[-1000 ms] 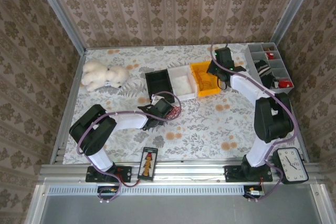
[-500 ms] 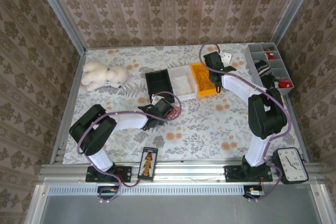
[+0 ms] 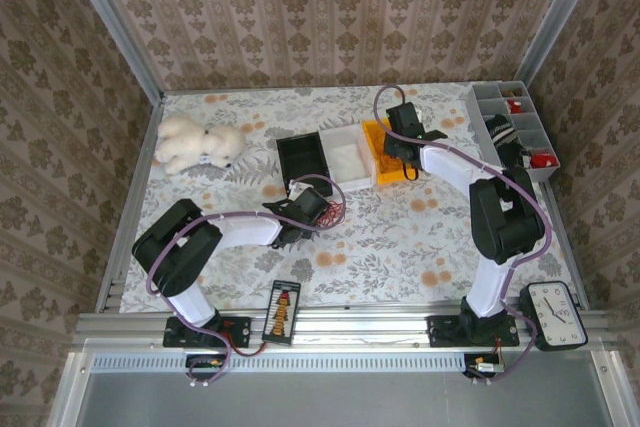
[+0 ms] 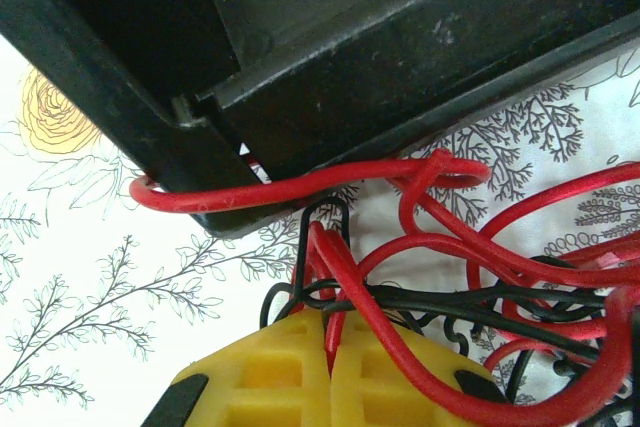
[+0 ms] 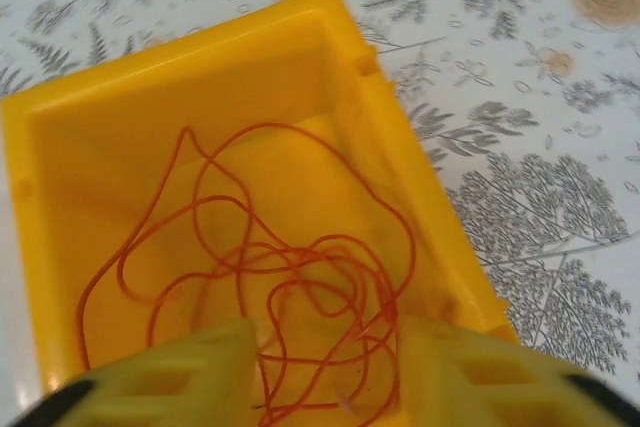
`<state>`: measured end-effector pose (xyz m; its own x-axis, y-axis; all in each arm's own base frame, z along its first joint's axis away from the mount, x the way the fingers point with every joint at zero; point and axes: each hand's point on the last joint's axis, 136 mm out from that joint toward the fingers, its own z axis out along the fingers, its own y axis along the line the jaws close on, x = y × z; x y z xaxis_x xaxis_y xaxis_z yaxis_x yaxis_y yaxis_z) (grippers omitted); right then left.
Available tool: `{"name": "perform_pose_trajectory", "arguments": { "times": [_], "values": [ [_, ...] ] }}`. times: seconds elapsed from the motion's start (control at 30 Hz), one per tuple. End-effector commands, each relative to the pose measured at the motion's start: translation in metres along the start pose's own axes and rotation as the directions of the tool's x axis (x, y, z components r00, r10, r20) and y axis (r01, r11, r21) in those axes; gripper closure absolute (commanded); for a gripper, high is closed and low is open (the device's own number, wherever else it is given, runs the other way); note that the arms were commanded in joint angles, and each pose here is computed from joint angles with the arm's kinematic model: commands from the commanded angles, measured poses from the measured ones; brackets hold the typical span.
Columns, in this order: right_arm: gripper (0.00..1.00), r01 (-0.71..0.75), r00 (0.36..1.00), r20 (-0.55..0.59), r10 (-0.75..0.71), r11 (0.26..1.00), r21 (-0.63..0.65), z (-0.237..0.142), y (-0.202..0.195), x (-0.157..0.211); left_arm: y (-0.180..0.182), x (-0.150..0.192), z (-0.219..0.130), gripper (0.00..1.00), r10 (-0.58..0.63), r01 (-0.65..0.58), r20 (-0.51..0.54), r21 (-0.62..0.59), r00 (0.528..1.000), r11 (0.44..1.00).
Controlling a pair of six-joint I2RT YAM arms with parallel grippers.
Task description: Untangle the cables
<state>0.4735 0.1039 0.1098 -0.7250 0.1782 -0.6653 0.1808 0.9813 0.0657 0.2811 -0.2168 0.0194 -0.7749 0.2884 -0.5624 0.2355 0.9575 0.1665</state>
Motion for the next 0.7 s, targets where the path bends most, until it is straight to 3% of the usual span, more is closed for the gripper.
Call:
{"name": "perform_pose_trajectory", "arguments": {
  "times": [0.0,0.17,0.3,0.4,0.47,0.57,0.67],
  "values": [
    [0.49,-0.015,1.000,0.015,0.016,0.999,-0.044,-0.009,0.006,-0.001,0.006,0.016,0.000,1.00,0.055,-0.056,-0.060,-0.017,0.997,0.998],
    [0.45,-0.051,0.993,0.099,0.057,0.997,-0.065,-0.037,-0.001,-0.013,0.003,0.015,-0.001,1.00,0.062,-0.062,-0.053,-0.001,0.997,0.998],
    [0.46,-0.030,0.995,0.081,0.051,0.971,-0.239,-0.053,0.023,0.005,-0.002,0.014,-0.002,1.00,0.066,-0.065,-0.040,0.039,0.997,0.997],
    [0.47,0.039,0.999,0.010,-0.039,0.877,-0.480,-0.066,0.071,0.045,-0.006,0.013,-0.003,1.00,0.066,-0.064,-0.025,0.072,0.998,0.995],
    [0.46,0.103,0.986,-0.038,-0.162,0.773,-0.626,-0.080,0.106,0.082,-0.009,0.013,-0.004,1.00,0.065,-0.063,-0.018,0.095,0.998,0.994],
    [0.46,0.177,0.933,-0.104,-0.346,0.689,-0.703,-0.088,0.132,0.135,-0.007,0.014,-0.003,1.00,0.059,-0.057,-0.024,0.097,0.998,0.994],
    [0.46,0.196,0.885,-0.149,-0.441,0.644,-0.739,-0.088,0.142,0.166,-0.007,0.014,-0.003,1.00,0.058,-0.056,-0.021,0.096,0.998,0.994]
  ]
}}
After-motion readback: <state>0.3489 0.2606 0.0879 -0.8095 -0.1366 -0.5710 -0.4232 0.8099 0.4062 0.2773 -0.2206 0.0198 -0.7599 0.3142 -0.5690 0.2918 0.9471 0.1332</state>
